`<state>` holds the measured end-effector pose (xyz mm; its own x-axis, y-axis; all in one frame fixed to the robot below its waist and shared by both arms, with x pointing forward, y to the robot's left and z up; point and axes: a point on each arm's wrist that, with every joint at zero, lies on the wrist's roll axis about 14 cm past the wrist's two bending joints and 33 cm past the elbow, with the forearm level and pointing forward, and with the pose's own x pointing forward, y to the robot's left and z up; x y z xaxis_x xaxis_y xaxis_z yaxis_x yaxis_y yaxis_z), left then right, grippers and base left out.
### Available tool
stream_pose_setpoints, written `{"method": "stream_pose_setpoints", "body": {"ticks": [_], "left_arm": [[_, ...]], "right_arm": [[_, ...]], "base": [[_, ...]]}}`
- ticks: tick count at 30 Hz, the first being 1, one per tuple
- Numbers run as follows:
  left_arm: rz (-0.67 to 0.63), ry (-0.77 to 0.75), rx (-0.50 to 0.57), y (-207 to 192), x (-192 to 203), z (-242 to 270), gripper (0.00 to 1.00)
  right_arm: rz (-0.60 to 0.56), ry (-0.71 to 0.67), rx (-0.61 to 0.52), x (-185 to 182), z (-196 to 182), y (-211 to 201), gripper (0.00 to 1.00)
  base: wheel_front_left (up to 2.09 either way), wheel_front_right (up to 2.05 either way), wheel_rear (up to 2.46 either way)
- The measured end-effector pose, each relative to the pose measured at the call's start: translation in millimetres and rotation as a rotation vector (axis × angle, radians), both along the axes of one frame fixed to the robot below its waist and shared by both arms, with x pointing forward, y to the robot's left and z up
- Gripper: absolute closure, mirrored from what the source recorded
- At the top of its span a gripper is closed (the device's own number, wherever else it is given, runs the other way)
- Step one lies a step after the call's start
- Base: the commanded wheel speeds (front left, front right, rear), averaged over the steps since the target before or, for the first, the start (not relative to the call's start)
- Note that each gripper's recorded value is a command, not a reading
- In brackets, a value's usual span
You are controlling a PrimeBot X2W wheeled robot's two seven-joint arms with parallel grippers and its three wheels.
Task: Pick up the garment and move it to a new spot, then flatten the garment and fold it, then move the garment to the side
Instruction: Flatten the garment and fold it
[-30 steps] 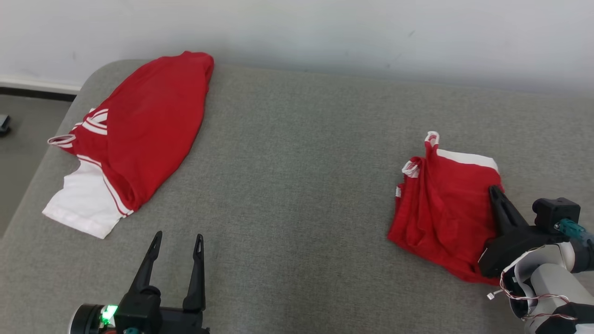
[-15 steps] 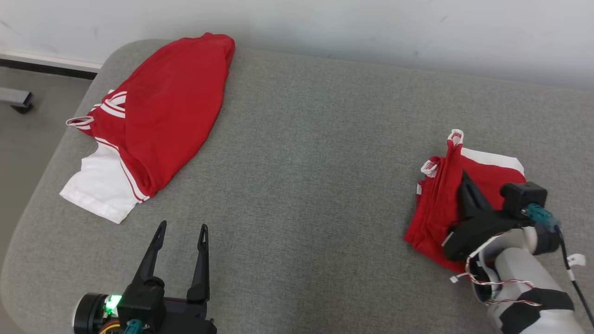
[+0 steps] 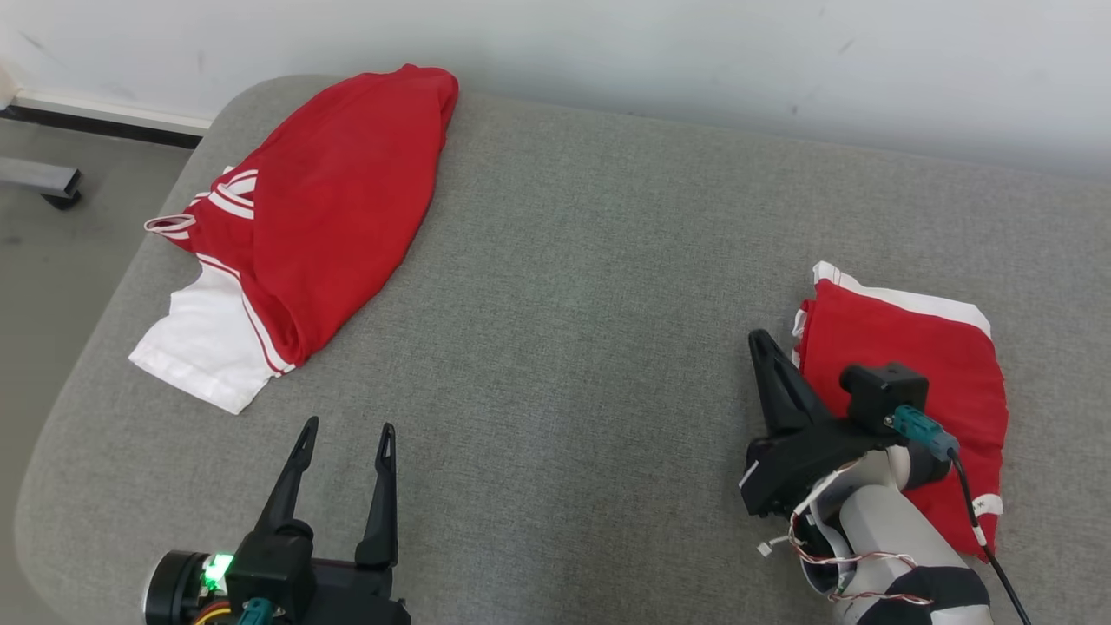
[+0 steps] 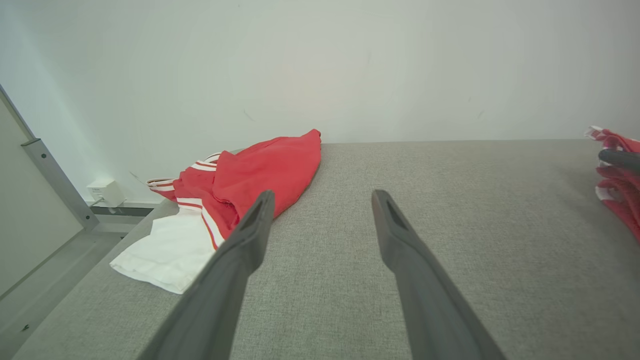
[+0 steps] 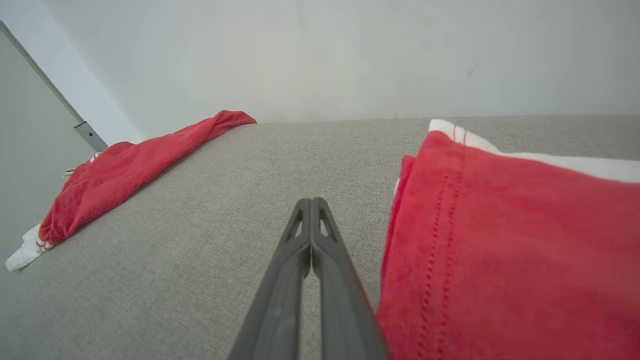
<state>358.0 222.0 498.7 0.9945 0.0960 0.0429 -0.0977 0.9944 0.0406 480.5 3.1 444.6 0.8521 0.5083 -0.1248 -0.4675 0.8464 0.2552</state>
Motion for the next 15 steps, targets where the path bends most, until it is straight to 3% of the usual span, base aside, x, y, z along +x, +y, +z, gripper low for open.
{"method": "stream_pose_setpoints", "body": {"ticks": [8,15], "left_arm": [[-0.019,-0.013,-0.010,-6,3,3,0.00],[-0.077,-0.027,-0.015,-24,11,6,0.00]], "right_arm": [[-0.006,-0.136,0.069,3,50,-2,1.00],[-0.084,-0.267,0.056,-2,87,-52,1.00]], "base": [[0.00,0.00,0.00],[0.00,0.00,0.00]]}}
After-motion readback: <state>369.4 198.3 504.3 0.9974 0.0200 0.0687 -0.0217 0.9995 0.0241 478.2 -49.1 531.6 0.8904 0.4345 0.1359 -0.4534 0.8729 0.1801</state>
